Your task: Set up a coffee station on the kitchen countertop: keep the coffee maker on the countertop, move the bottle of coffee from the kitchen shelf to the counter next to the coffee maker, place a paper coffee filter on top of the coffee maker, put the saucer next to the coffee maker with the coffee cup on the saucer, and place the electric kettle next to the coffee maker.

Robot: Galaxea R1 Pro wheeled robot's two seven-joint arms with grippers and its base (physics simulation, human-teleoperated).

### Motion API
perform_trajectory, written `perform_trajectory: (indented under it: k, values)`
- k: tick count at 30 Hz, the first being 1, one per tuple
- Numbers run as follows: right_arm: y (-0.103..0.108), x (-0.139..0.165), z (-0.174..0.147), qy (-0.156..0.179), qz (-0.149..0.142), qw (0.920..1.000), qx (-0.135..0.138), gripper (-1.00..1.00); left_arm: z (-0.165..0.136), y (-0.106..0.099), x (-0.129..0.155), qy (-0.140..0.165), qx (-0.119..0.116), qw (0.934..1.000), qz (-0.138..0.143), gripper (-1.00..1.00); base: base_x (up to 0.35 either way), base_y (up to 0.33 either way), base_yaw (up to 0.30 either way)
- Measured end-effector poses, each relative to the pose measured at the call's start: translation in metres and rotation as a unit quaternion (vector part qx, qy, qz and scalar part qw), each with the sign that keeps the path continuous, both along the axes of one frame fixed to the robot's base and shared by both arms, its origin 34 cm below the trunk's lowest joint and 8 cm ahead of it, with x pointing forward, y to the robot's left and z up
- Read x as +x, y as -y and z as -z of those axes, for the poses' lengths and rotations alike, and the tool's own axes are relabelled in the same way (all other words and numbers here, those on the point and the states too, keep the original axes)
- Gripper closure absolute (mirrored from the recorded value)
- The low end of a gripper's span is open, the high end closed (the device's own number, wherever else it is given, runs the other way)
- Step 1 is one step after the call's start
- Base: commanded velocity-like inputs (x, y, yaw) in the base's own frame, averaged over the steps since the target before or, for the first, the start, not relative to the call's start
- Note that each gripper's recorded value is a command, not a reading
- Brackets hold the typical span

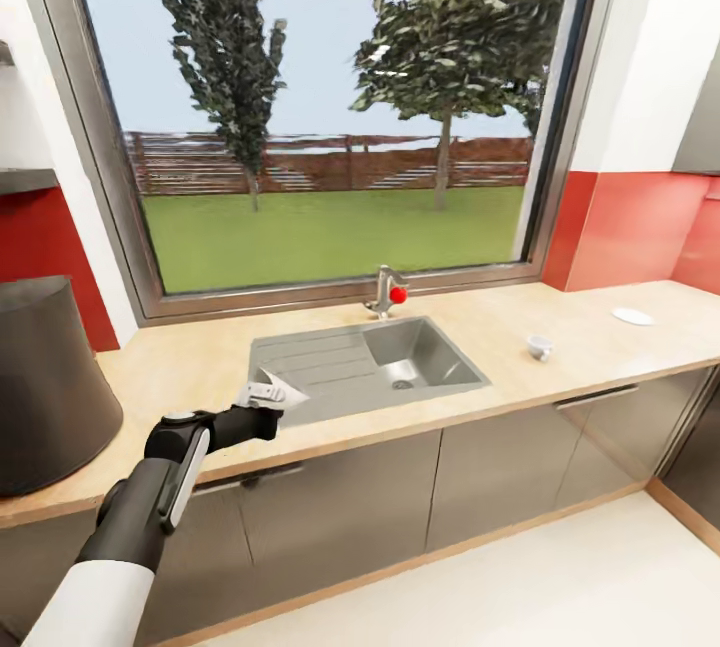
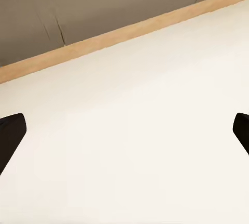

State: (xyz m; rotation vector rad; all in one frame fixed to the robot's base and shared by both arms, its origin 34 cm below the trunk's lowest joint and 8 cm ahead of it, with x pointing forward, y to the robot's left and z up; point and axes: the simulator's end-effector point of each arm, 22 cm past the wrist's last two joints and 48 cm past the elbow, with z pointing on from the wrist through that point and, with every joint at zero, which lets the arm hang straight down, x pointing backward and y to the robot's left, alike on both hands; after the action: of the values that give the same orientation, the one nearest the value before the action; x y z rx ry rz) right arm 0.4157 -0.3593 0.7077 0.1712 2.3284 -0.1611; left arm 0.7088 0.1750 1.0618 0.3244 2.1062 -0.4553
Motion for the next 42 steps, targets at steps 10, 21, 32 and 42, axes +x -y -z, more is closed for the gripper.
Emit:
perform_trajectory:
  k: [10,21,32,42]
  values:
    - [0.0,0.0,0.0,0.0,0.0,1.0,0.0,-1.0,0.045,-0.037,-0.032,0.027,-0.004,0.9992,-0.029,1.0,-0.27,0.227,0.174]
    - [0.006,0.0,-0.001,0.0,0.0,1.0,-0.004,-1.0,0.063,-0.088,-0.048,0.057,-0.002,0.9957,-0.073,1.0,-0.27,0.227,0.001]
    - [0.005,0.0,-0.001,0.0,0.0,1.0,-0.004,-1.0,0.09,-0.16,-0.071,0.08,-0.003,0.9842,-0.158,1.0,-0.071,0.061,0.0]
    - [0.002,0.0,0.0,0.001,0.003,1.0,0.0,-1.0,0.117,-0.207,-0.089,0.074,-0.009,0.9737,-0.215,1.0,0.0,0.0,0.108]
